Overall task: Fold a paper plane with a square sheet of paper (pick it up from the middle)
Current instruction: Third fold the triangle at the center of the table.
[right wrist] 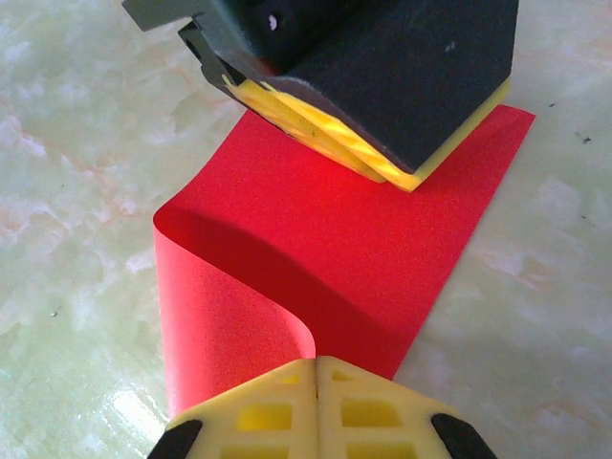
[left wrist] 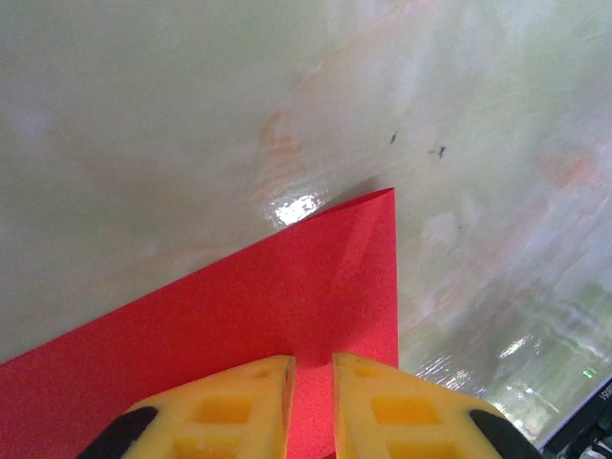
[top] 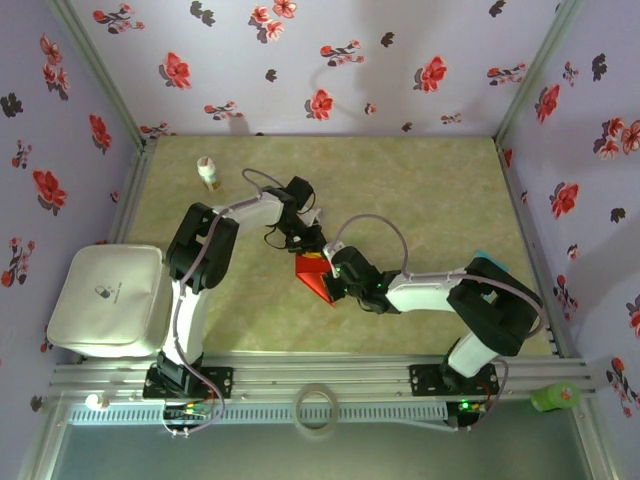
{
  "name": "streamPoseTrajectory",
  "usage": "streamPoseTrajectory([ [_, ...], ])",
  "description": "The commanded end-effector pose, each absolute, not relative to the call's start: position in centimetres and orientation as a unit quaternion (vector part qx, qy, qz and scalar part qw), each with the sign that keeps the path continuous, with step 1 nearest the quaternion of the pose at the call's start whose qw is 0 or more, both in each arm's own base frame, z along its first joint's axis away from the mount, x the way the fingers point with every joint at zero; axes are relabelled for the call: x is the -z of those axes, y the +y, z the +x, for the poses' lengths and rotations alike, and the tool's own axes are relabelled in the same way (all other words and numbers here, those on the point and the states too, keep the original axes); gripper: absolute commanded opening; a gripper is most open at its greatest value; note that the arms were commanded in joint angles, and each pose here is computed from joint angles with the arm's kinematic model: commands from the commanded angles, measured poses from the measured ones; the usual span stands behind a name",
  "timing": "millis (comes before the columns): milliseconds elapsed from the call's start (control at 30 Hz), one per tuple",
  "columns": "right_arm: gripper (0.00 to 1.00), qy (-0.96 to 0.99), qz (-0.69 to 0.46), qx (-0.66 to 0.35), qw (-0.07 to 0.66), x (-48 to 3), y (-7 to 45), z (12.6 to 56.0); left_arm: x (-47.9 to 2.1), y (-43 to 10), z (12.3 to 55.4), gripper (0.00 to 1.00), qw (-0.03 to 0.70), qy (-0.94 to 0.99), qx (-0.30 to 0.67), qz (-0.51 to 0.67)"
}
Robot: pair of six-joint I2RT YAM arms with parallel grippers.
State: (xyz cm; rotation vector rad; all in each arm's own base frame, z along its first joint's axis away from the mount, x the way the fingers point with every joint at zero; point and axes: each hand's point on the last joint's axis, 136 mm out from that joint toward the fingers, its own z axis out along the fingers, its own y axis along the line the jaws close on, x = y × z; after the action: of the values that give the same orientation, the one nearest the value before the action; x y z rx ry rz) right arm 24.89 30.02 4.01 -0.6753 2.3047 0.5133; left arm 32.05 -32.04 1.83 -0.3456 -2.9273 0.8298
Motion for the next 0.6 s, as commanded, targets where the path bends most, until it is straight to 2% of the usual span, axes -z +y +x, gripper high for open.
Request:
streamPoseTrajectory([
  [0,0.00,0.877,-0.255,-0.215,0.346,-4.6,30.6,25.6,0.0,-31.4,31.7,0.20,0.053,-0.959,-0.254,-0.109],
  [567,0.00,0.888,-0.260,-0.215,0.313,-3.3,30.4,24.9,-0.6,-31.6,31.9,0.20,0.047,-0.959,-0.259,-0.107],
])
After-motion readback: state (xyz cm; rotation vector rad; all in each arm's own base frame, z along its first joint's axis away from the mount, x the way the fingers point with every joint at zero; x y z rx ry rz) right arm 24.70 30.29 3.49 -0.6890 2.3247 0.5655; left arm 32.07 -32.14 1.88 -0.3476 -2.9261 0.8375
